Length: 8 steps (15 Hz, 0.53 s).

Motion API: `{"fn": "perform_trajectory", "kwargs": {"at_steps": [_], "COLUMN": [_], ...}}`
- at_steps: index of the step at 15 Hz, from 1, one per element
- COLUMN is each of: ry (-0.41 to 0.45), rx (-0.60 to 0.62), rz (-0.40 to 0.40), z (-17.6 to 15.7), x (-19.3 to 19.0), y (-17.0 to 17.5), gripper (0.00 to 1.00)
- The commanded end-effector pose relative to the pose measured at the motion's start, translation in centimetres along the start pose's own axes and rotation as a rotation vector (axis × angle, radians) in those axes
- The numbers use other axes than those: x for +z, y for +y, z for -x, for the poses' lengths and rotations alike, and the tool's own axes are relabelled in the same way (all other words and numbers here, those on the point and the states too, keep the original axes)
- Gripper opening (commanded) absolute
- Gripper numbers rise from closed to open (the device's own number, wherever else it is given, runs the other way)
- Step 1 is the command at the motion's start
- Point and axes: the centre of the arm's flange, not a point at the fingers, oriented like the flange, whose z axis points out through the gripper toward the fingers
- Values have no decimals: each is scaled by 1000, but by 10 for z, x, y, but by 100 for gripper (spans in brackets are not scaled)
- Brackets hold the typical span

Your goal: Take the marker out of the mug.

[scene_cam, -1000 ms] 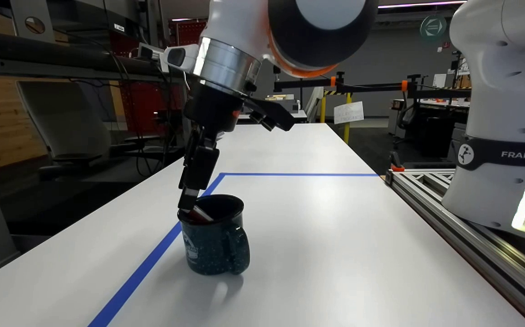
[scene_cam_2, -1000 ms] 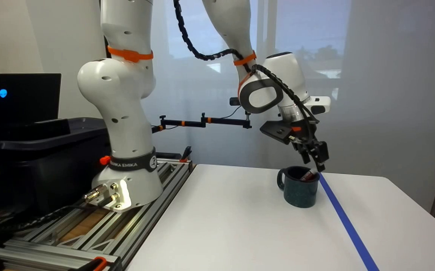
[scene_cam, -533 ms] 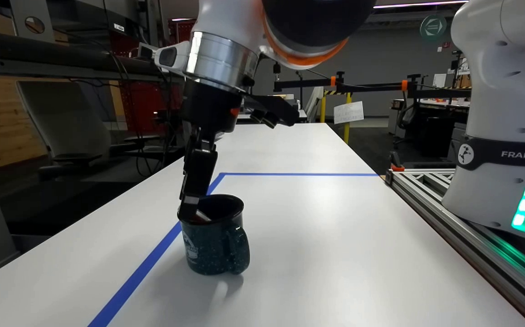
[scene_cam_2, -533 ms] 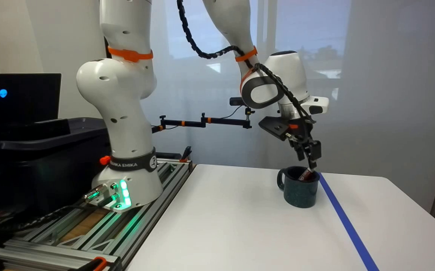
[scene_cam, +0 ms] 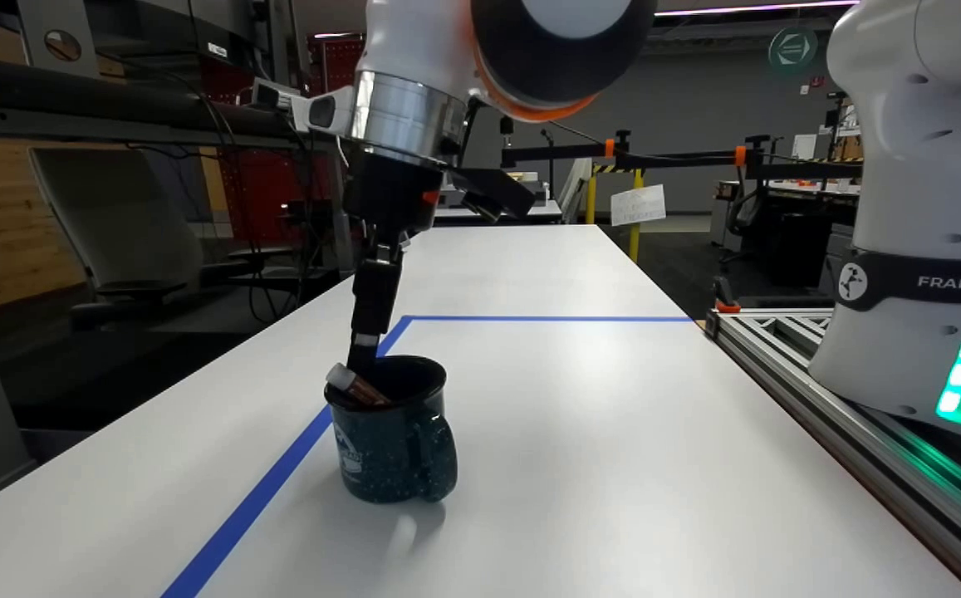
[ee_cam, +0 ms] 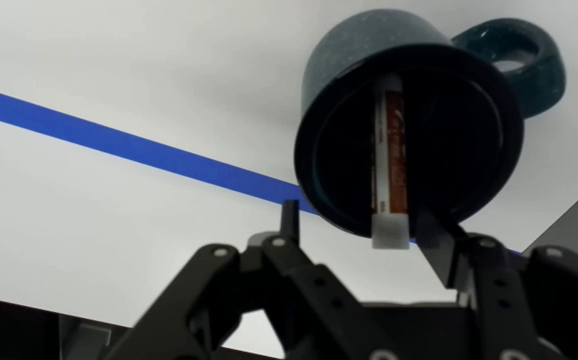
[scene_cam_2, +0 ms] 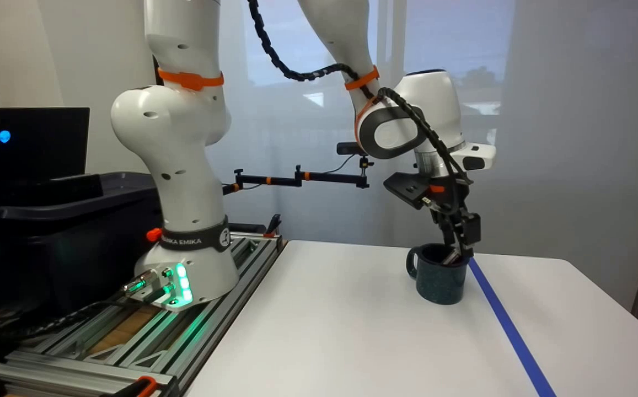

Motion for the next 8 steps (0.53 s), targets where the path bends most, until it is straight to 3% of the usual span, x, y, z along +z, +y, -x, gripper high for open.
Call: {"fn": "perform_trajectory", "kwargs": {"at_steps": [1,8], "ry": [-23,-20], "rx": [13,-12], "rz": [-8,-24], "z": [-1,-4], "x": [-9,-4], "y": [-5,-18], "gripper": [57,52]}}
